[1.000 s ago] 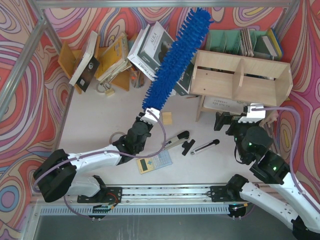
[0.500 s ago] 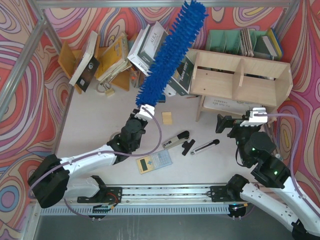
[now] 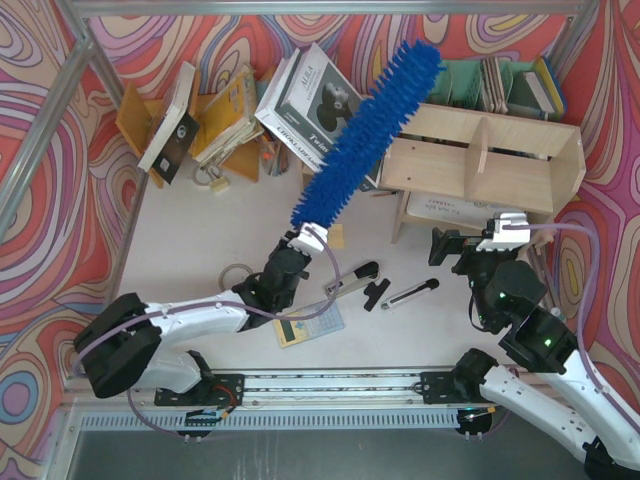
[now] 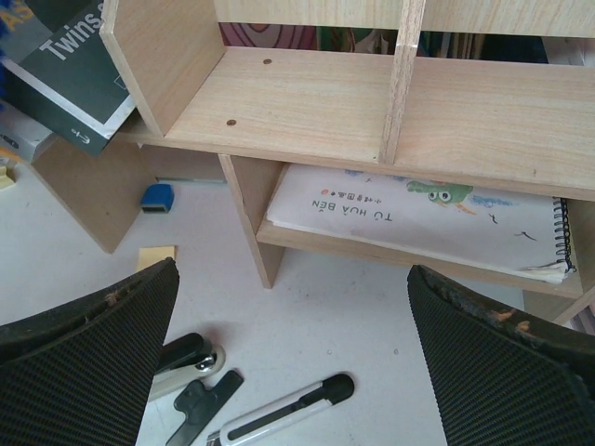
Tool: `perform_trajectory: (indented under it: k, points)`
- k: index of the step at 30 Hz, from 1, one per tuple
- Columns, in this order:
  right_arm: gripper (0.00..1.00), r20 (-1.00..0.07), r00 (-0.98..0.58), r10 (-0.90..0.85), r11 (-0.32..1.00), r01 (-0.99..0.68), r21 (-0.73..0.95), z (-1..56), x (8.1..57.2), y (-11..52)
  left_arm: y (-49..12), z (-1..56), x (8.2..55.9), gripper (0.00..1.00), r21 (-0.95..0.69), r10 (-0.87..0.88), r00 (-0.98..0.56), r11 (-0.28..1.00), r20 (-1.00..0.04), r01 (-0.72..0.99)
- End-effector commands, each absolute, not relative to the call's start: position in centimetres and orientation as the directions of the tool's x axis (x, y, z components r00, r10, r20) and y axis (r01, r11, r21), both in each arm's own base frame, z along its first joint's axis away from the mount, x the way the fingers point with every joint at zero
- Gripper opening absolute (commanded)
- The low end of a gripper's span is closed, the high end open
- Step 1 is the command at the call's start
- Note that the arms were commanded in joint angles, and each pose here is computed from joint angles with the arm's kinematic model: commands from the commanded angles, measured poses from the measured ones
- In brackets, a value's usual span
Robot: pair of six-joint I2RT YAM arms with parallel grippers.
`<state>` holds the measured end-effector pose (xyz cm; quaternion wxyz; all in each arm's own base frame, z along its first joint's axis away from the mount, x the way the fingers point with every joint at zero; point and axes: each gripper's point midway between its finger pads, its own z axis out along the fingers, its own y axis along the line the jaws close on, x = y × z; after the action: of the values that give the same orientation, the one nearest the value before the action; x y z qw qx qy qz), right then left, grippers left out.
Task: Dust the bookshelf with a duster
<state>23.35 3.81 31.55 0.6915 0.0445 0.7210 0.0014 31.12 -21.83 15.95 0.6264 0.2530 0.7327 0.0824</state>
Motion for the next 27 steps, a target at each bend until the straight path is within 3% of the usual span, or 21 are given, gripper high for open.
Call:
perform_trajectory:
  k: [1, 17, 27]
  points:
    - [0.99, -0.997, -0.011, 0.076, 0.995, 0.066, 0.075, 32.4, 23.6, 3.9, -23.1, 15.4, 30.7, 0.0, 0.389, 0.424, -0.083, 0.881, -0.902, 0.27]
    - [0.99, -0.997, -0.018, 0.07, 0.995, 0.072, 0.069, 32.2, 23.7, 3.9, -18.8, 22.0, 32.5, 0.0, 0.35, 0.352, 0.017, 0.925, -0.936, 0.146]
    - [0.99, -0.997, -0.017, 0.069, 0.995, 0.075, 0.067, 32.2, 23.7, 3.8, -20.9, 18.3, 32.3, 0.0, 0.262, 0.28, -0.064, 0.942, -0.958, 0.208]
